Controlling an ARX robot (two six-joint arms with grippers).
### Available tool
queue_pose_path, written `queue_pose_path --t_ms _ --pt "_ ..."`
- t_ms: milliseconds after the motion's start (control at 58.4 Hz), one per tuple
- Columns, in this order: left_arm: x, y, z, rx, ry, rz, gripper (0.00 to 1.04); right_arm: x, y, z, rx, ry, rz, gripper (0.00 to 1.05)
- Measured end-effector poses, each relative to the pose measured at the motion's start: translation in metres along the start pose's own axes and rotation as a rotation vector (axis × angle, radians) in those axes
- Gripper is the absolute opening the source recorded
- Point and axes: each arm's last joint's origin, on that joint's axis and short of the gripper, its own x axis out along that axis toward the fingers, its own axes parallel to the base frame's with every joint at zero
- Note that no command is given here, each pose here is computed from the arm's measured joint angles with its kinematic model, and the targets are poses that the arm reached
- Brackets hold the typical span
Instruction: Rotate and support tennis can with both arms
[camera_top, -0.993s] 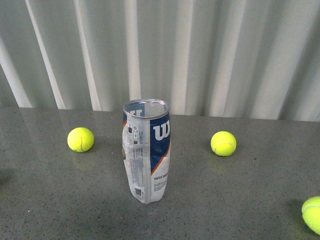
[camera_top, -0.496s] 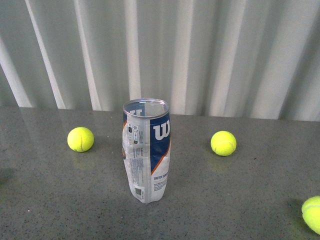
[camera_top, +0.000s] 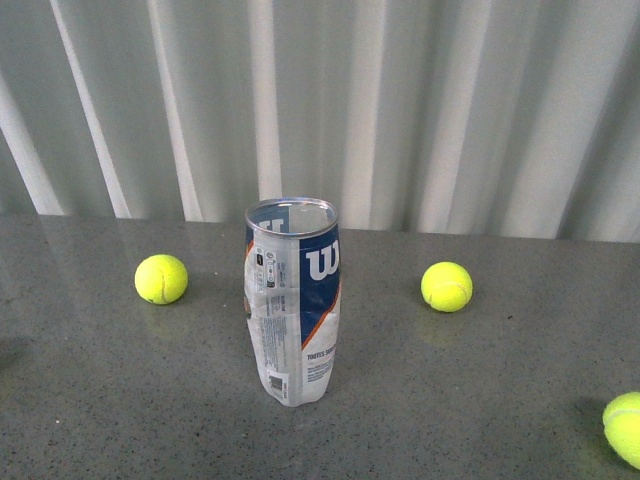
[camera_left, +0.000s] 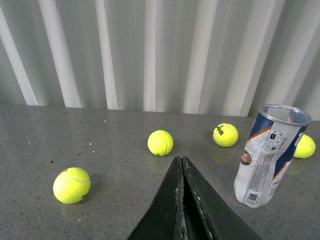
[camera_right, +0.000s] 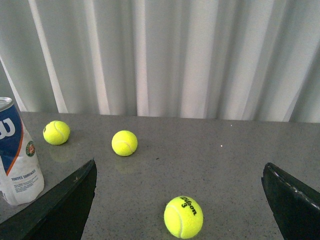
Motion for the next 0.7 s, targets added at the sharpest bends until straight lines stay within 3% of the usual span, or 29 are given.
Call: queue_pose_path --t_ms 514,702 --pt "-0.013 0.0 -0.003 0.0 0.006 0.0 0.04 0.0 0.0 0.0 0.0 0.0 0.0 0.98" --pt "-0.013 0.0 -0.003 0.0 0.006 0.0 0.37 0.0 0.0 0.0 0.0 0.0 0.0 0.98"
